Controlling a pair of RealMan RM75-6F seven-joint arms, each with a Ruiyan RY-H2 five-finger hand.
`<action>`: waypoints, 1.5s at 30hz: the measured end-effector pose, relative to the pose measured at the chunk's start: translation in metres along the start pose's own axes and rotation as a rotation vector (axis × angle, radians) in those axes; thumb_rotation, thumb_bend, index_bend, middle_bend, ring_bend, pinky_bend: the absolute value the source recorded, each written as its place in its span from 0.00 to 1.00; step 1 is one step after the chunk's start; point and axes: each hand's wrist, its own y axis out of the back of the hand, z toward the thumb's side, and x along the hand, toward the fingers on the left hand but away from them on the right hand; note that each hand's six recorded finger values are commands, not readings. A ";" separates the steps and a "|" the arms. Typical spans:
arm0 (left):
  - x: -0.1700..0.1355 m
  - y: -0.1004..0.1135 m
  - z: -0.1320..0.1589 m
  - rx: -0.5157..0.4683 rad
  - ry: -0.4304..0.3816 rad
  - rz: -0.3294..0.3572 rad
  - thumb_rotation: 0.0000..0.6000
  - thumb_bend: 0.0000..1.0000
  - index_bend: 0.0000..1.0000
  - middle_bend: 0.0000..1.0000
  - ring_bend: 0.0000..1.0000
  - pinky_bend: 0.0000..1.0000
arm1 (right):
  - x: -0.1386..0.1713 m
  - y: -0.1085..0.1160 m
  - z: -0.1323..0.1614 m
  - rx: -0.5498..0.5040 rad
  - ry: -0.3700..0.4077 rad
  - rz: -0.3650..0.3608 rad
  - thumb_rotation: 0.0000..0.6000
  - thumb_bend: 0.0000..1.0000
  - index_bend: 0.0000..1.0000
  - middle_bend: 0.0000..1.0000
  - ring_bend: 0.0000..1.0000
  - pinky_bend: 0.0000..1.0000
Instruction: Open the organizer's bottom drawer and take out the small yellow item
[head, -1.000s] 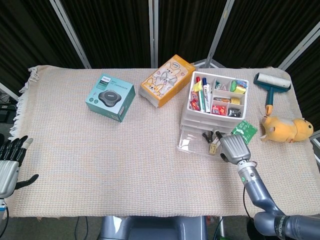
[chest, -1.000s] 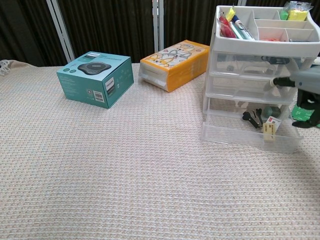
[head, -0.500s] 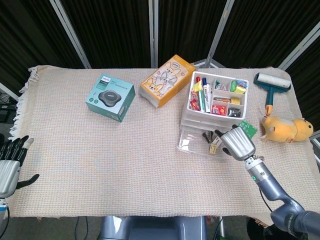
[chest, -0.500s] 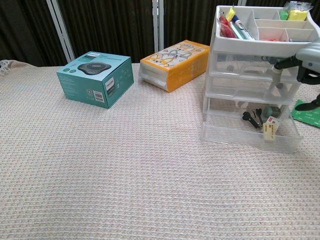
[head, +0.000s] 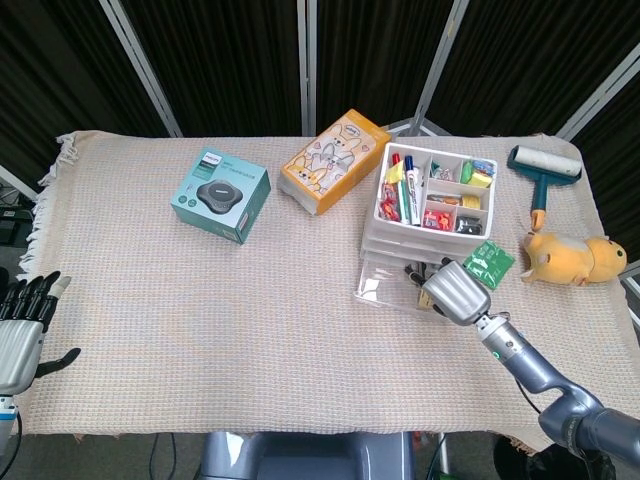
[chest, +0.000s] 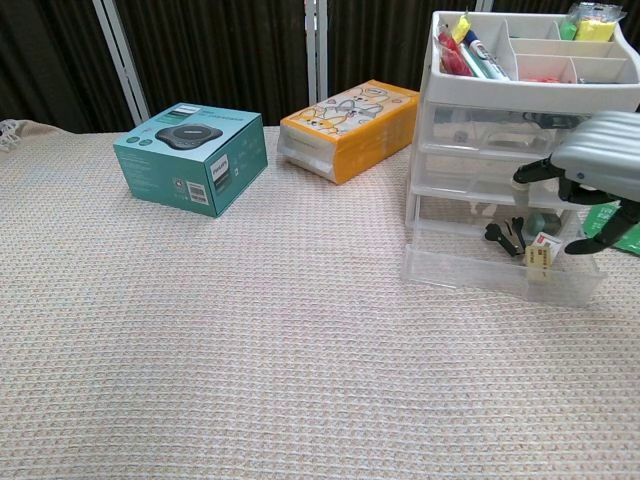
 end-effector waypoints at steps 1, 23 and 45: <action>0.000 0.000 0.000 0.000 0.000 -0.001 1.00 0.16 0.00 0.00 0.00 0.00 | -0.001 0.000 0.000 0.002 0.003 0.000 1.00 0.00 0.44 1.00 0.99 0.63; 0.005 -0.004 -0.001 0.014 0.021 -0.013 1.00 0.16 0.00 0.00 0.00 0.00 | -0.016 -0.017 -0.001 0.018 0.082 0.016 1.00 0.00 0.45 1.00 0.99 0.63; 0.009 -0.008 0.000 0.028 0.035 -0.022 1.00 0.16 0.00 0.00 0.00 0.00 | -0.016 -0.046 -0.012 0.014 0.101 0.079 1.00 0.00 0.47 1.00 0.99 0.63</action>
